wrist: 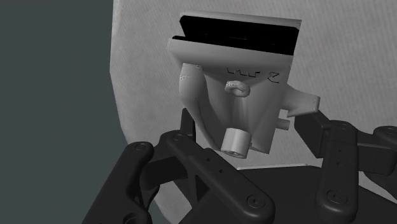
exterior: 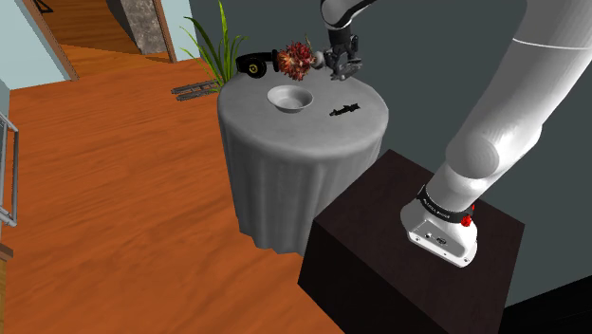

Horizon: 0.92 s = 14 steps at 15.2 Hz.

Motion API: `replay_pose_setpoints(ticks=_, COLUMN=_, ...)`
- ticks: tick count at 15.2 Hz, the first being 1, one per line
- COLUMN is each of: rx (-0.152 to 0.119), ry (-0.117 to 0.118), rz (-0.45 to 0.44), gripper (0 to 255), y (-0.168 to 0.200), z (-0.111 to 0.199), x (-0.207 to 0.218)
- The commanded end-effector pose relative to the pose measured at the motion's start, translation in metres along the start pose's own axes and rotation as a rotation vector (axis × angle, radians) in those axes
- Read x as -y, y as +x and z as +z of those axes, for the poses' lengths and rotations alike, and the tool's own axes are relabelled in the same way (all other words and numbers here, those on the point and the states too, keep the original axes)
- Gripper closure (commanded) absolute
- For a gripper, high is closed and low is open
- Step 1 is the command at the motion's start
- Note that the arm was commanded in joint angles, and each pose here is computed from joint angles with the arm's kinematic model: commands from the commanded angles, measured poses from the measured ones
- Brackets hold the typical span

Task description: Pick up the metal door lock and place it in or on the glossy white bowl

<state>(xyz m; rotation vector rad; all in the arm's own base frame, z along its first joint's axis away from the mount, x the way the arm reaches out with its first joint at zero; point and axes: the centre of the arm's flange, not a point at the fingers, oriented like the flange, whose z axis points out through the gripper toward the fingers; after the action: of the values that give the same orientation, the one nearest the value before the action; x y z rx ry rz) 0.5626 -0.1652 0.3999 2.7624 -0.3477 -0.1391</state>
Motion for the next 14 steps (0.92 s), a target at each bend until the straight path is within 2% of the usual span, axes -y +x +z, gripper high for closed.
replay_pose_setpoints(ticks=1, rx=0.0, ry=0.0, rz=0.0, gripper=255, y=-0.002, z=-0.01, x=-0.005)
replay_pose_setpoints(ticks=6, rx=0.0, ry=0.0, rz=0.0, gripper=255, y=-0.003, z=-0.034, x=-0.014)
replay_pose_setpoints(ticks=14, rx=0.0, ry=0.0, rz=0.0, gripper=255, y=-0.007, z=-0.073, x=0.084)
